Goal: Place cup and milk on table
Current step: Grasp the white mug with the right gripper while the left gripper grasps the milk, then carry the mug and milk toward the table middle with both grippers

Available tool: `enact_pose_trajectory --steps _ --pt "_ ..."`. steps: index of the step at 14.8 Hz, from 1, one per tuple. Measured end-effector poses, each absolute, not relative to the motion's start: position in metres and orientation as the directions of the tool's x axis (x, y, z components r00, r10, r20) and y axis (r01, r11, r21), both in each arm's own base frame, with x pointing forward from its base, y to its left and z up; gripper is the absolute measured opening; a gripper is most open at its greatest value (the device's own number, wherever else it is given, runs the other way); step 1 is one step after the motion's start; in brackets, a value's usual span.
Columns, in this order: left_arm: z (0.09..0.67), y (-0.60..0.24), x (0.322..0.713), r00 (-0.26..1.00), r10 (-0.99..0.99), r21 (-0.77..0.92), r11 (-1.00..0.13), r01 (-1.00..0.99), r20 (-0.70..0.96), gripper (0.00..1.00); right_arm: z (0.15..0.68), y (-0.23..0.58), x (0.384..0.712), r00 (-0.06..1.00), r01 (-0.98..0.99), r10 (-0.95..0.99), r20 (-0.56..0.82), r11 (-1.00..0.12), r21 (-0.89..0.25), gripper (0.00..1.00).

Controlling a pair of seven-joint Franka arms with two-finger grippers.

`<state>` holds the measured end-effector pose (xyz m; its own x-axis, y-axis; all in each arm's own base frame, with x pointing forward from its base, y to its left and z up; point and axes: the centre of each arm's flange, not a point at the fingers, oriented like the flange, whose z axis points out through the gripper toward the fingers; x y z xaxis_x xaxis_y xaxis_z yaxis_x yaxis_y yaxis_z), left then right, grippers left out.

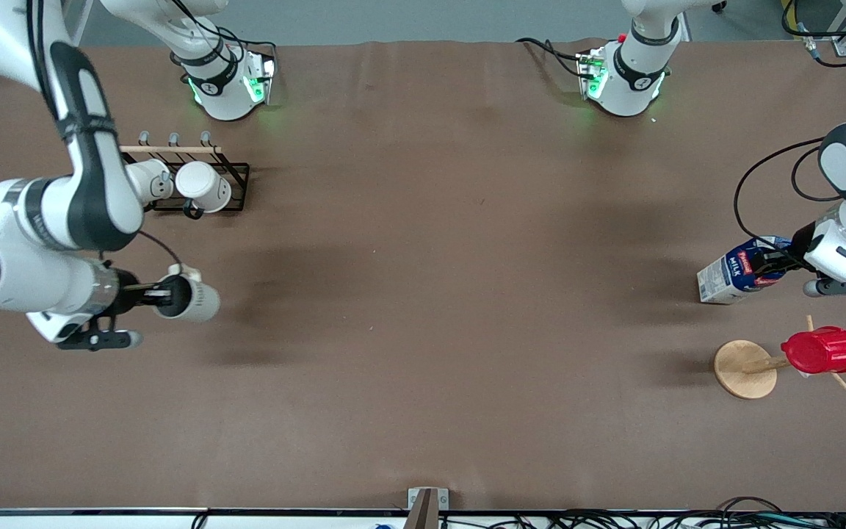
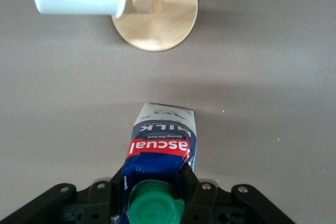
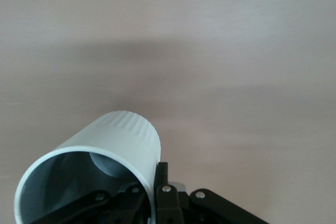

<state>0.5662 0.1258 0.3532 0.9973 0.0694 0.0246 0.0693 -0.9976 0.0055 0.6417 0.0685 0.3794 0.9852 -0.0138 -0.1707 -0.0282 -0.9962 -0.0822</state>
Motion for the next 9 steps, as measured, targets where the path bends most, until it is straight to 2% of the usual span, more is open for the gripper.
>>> enact_pose_trajectory --steps 3,6,9 --pt "0.379 0.12 0.571 0.996 0.058 -0.001 -0.998 0.058 0.072 0.37 0.401 0.195 0.612 0.978 -0.116 -0.095 -0.188 -0.988 -0.102 0.04" --pt "0.406 0.107 0.58 0.992 0.034 -0.005 -0.999 0.035 0.118 0.37 0.408 0.306 0.576 0.973 -0.199 -0.182 -0.145 -0.973 -0.116 0.04" --pt "0.43 0.095 0.589 0.991 0.012 -0.004 -1.0 0.013 0.131 0.37 0.376 0.392 0.539 0.961 -0.268 -0.258 -0.096 -0.956 -0.115 0.04"
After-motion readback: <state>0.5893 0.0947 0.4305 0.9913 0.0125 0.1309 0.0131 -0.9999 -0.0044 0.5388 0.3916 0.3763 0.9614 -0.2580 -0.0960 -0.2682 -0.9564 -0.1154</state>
